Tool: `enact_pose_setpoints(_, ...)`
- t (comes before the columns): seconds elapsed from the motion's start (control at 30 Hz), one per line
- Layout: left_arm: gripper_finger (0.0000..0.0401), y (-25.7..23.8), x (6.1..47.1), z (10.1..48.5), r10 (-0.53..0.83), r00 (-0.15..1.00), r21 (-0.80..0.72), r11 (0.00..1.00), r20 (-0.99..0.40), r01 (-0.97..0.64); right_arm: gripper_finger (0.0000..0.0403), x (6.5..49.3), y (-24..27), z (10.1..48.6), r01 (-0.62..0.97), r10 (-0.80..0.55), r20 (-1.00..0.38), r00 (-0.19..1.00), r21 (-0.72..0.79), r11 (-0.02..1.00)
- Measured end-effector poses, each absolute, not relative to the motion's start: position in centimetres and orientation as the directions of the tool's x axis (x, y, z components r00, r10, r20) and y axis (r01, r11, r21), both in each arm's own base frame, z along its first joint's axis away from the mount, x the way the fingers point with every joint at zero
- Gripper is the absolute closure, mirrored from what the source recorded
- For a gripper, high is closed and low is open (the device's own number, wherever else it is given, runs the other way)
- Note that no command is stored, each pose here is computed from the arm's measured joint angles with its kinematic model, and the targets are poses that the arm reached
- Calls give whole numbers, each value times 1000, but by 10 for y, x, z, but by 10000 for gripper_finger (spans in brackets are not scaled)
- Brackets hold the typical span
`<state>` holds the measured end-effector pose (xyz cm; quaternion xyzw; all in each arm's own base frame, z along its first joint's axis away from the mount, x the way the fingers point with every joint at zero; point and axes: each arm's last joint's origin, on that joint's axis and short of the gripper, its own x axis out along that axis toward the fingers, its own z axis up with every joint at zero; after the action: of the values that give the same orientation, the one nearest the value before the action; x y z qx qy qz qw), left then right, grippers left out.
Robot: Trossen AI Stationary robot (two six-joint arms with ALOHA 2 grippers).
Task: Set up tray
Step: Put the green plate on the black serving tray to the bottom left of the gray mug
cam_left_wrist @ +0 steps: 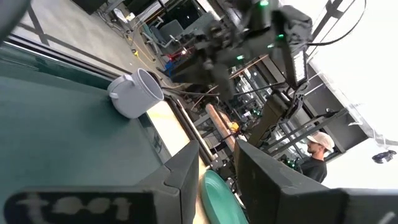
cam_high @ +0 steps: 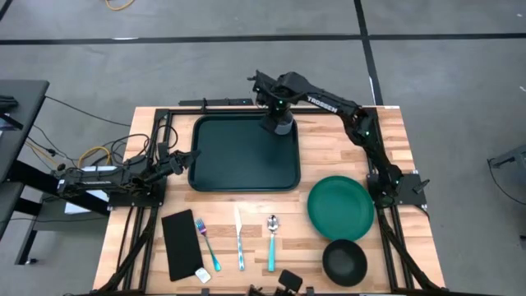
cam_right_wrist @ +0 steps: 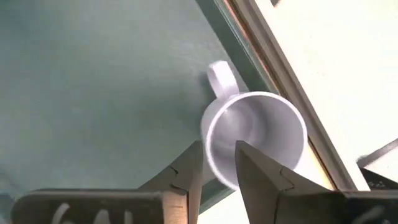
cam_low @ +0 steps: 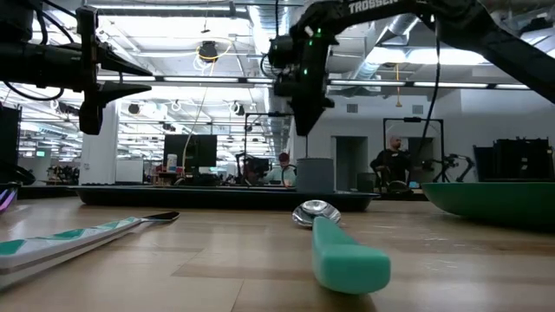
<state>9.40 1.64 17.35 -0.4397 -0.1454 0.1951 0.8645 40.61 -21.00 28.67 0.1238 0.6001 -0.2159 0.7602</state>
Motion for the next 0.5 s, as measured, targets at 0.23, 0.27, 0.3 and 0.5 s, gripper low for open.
enact_pose_setpoints(0.23, 309, 16, 94, 173, 465, 882, -816, 539, 80, -210, 315, 381, -159, 331, 478, -14, -981, 191, 81, 874)
enact_pose_setpoints(0.27, 309, 16, 94, 174, 465, 882, -814, 542, 80, -212, 315, 379, -150, 337, 473, -1, -981, 196, 93, 876)
enact_pose_setpoints(0.3, 309, 16, 94, 173, 465, 882, -811, 545, 80, -214, 315, 379, -139, 343, 462, 0, -977, 214, 101, 881)
enact_pose_setpoints(0.5, 309, 16, 94, 173, 464, 882, -801, 557, 80, -221, 315, 362, -73, 391, 410, -2, -943, 334, 143, 901)
